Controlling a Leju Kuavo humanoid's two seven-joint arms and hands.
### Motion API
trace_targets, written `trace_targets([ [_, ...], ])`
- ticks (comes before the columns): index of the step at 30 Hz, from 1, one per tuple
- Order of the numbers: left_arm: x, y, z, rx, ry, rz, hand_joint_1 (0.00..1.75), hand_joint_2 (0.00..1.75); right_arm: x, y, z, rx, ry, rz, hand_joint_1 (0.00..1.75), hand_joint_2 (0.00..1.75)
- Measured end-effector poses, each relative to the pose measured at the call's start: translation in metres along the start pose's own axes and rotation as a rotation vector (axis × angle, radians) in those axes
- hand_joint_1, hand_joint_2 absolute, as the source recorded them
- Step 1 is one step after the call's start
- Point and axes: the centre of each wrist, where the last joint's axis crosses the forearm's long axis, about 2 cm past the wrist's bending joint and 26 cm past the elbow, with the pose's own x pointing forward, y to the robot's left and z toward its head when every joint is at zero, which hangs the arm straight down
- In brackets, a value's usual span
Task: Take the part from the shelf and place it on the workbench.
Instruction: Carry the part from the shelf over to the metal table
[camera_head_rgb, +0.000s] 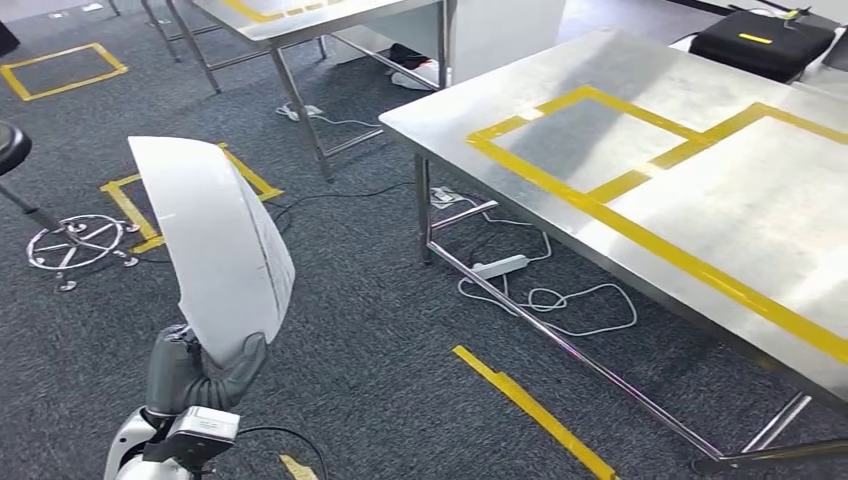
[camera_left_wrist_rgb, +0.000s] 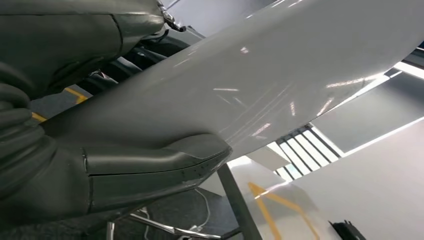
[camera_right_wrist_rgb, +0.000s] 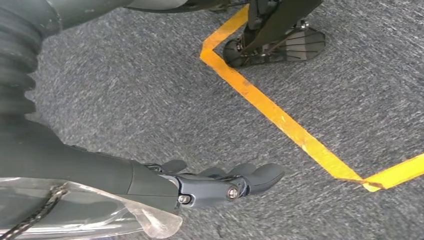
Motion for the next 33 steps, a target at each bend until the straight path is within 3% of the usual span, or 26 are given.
trace_targets([
  [33, -0.007, -0.004, -0.012, 0.082, 0.019, 0.011, 1.75, 1.75, -0.002, -0.001, 0.0, 0.038, -0.008, 0.017, 0.0, 1.75],
])
